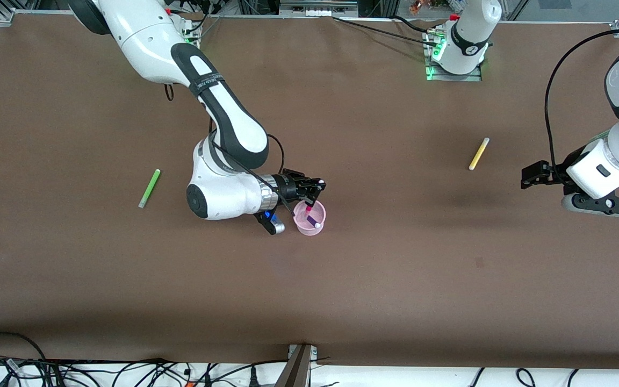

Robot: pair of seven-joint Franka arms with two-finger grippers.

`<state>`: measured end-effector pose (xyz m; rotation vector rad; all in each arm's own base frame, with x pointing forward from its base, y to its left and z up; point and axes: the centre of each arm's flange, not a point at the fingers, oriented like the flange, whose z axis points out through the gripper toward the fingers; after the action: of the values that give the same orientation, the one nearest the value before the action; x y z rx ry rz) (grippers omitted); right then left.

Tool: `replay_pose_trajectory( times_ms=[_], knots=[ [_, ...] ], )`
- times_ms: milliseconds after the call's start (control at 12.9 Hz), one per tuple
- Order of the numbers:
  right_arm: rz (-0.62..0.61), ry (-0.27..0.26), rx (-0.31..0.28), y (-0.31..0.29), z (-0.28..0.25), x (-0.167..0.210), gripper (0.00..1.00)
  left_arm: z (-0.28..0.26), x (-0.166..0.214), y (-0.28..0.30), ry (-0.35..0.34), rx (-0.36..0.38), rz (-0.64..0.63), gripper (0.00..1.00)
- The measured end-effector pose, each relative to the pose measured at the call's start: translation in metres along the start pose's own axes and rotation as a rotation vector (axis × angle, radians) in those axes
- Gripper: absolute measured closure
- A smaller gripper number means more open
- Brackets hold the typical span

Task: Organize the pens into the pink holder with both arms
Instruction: 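Lower the pink marker into the cup and open the right gripper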

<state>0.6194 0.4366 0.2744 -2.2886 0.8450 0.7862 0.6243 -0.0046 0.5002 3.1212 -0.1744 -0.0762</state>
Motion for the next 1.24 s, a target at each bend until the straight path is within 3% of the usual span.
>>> replay_pose_trajectory(
  times_ms=[232,309,851,1005,1237],
  knots=[
    [-0.040,0.013,0.007,0.003,0.006,0.010,0.82,0.000,0.000,0.000,0.000,0.000,0.000,0.00],
    [-0.048,0.014,0.007,0.003,0.007,0.011,0.76,0.000,0.000,0.000,0.000,0.000,0.000,0.00],
    [-0.085,0.051,0.030,-0.007,-0.030,0.013,0.01,0.000,0.000,0.002,0.000,0.000,0.003,0.00],
    [-0.142,0.068,-0.031,0.005,-0.065,0.031,0.00,0.000,0.000,0.002,0.001,0.000,0.003,0.00],
    [-0.311,0.202,-0.158,0.012,-0.134,0.027,0.00,-0.001,0.000,0.002,0.003,0.000,0.004,0.00]
  ],
)
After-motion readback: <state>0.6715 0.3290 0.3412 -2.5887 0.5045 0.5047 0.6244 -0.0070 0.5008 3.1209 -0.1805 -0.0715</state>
